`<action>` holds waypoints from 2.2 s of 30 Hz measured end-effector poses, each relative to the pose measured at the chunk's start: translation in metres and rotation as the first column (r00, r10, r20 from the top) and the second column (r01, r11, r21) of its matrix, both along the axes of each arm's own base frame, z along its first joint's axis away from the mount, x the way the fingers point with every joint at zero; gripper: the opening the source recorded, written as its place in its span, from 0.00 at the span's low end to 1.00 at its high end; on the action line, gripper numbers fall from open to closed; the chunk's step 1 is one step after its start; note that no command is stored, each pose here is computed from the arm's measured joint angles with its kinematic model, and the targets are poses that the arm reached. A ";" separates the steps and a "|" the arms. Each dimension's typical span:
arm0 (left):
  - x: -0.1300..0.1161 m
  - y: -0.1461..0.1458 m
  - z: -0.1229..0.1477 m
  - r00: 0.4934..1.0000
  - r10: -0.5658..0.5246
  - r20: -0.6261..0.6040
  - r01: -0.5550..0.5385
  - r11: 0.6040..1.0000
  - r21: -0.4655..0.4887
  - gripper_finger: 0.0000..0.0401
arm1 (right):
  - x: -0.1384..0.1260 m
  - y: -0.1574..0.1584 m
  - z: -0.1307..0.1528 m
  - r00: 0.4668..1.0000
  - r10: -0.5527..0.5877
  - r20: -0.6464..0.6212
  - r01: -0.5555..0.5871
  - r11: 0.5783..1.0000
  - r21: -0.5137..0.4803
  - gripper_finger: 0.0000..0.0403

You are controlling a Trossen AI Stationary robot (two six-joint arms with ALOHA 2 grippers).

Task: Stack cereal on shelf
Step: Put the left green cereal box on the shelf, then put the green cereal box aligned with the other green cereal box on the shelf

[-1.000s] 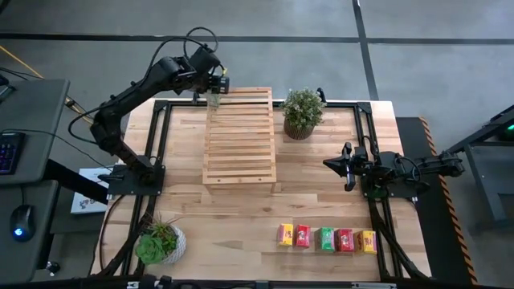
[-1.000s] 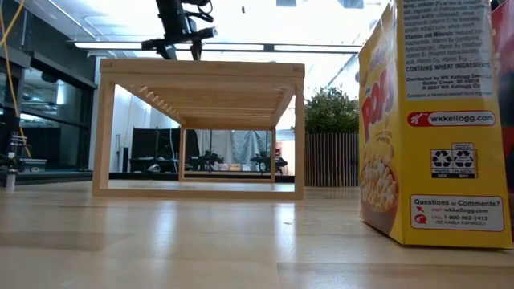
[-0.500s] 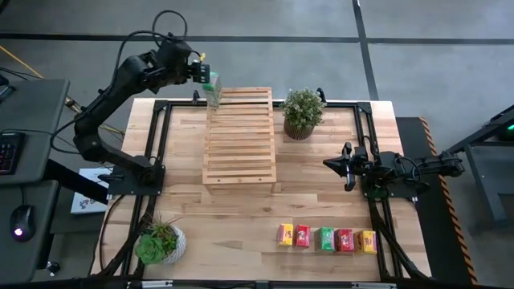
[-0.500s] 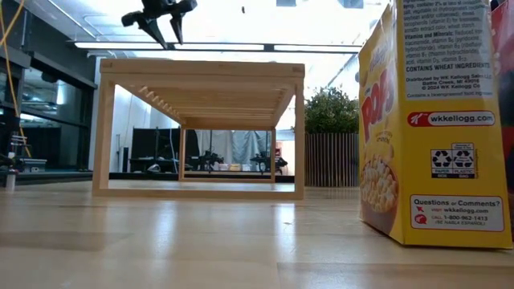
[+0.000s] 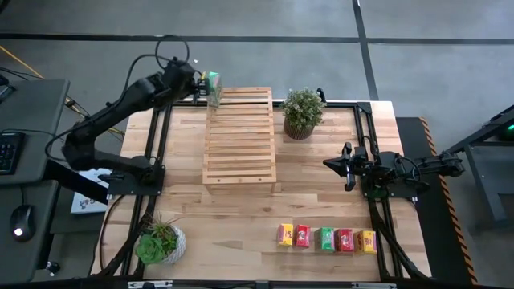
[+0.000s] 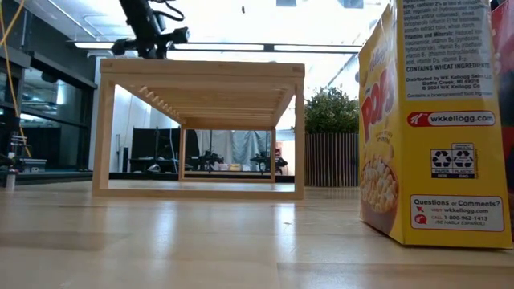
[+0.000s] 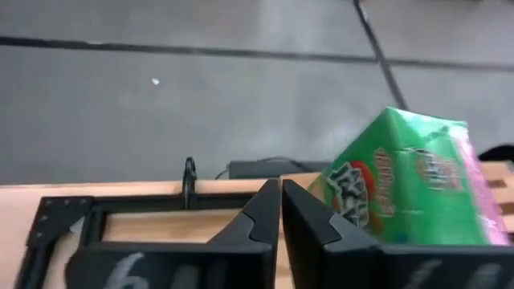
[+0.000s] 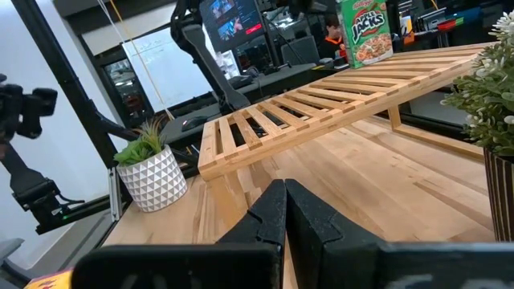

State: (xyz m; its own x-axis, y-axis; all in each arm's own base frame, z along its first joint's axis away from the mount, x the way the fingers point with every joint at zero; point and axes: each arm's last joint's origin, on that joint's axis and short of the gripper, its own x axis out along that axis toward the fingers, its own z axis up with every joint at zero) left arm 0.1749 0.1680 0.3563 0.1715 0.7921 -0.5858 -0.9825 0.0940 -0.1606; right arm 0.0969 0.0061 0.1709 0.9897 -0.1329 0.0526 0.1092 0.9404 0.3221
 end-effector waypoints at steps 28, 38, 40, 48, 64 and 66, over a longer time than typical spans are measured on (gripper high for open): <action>0.009 -0.003 -0.038 0.971 -0.194 0.138 0.204 0.977 -0.066 0.00 | 0.000 0.000 0.000 1.000 0.000 0.000 0.000 1.000 0.000 0.00; 0.013 -0.010 -0.040 0.966 -0.214 0.147 0.228 0.969 -0.090 0.00 | 0.000 0.000 0.000 1.000 0.000 0.000 0.000 1.000 0.000 0.00; 0.013 -0.011 -0.039 0.966 -0.212 0.147 0.226 0.970 -0.086 0.00 | 0.000 0.000 0.000 1.000 0.000 0.000 0.000 1.000 0.000 0.00; -0.016 -0.027 -0.009 0.955 -0.235 0.182 0.231 0.972 0.043 0.00 | 0.000 0.000 0.000 1.000 0.000 0.000 0.000 1.000 0.000 0.00; 0.004 -0.129 0.061 0.510 -0.790 0.341 0.546 0.603 0.581 0.00 | 0.000 0.000 0.002 1.000 -0.004 0.019 0.004 1.000 0.004 0.00; 0.008 -0.140 0.067 0.440 -0.831 0.341 0.541 0.549 0.638 0.00 | 0.000 0.000 0.006 0.997 0.009 0.074 -0.017 0.994 0.106 0.00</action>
State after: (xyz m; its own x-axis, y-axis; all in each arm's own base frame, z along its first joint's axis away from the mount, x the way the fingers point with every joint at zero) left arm 0.1829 0.0276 0.4236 0.9238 0.3483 0.1590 -0.2664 0.8830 -0.3865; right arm 0.0964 0.0061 0.1768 0.9854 -0.1291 0.1108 0.0700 0.9015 0.4271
